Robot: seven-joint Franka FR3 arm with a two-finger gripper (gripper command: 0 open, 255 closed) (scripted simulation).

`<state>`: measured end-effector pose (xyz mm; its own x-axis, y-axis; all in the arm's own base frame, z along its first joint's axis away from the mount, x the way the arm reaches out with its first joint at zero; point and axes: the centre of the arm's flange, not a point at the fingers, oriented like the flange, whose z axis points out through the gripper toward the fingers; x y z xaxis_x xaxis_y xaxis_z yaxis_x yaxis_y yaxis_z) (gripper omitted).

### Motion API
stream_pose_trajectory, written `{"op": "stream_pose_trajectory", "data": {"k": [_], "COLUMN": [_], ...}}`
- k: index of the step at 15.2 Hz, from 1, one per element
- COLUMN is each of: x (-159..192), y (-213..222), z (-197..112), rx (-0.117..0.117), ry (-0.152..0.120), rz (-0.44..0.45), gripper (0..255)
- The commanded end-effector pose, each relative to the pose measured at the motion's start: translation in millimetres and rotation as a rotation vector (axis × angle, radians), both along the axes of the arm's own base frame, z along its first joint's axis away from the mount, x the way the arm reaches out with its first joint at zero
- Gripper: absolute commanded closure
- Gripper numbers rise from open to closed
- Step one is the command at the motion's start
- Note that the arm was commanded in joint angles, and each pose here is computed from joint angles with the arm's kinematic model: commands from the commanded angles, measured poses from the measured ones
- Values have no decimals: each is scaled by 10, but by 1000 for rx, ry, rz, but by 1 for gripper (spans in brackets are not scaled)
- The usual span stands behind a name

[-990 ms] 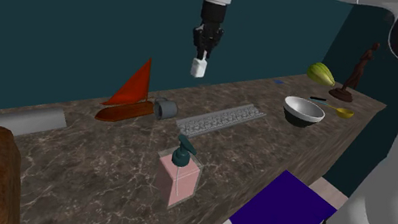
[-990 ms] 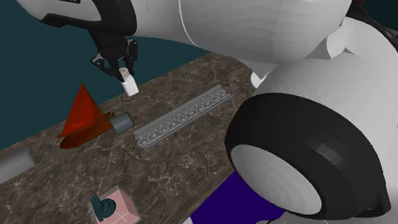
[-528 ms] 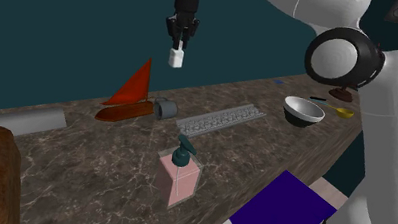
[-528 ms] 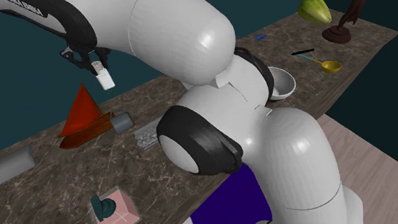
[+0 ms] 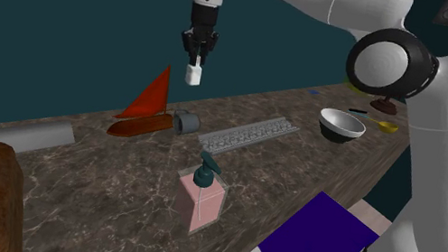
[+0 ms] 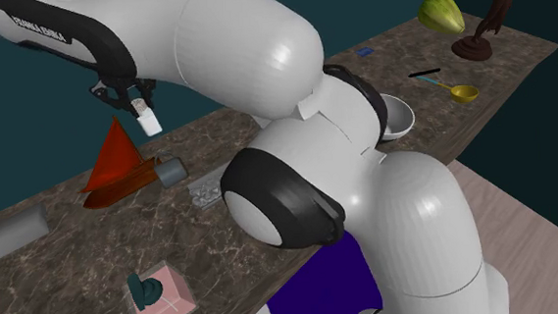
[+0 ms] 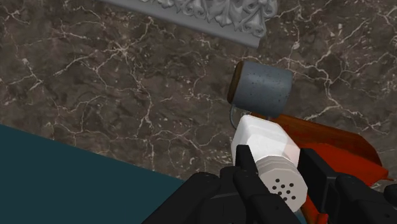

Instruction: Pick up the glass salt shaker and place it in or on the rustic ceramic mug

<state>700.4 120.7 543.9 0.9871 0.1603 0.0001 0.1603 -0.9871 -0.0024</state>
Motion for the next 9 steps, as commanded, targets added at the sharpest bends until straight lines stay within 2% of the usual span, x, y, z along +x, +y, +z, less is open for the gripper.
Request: {"op": "stream_pose_trajectory", "data": {"k": [1,9], "x": [-7,-7], "y": [-7,-7], "z": [-112,-535], "rx": [0,0], "ry": [-1,-1], "rz": [0,0], "gripper": [255,255]}}
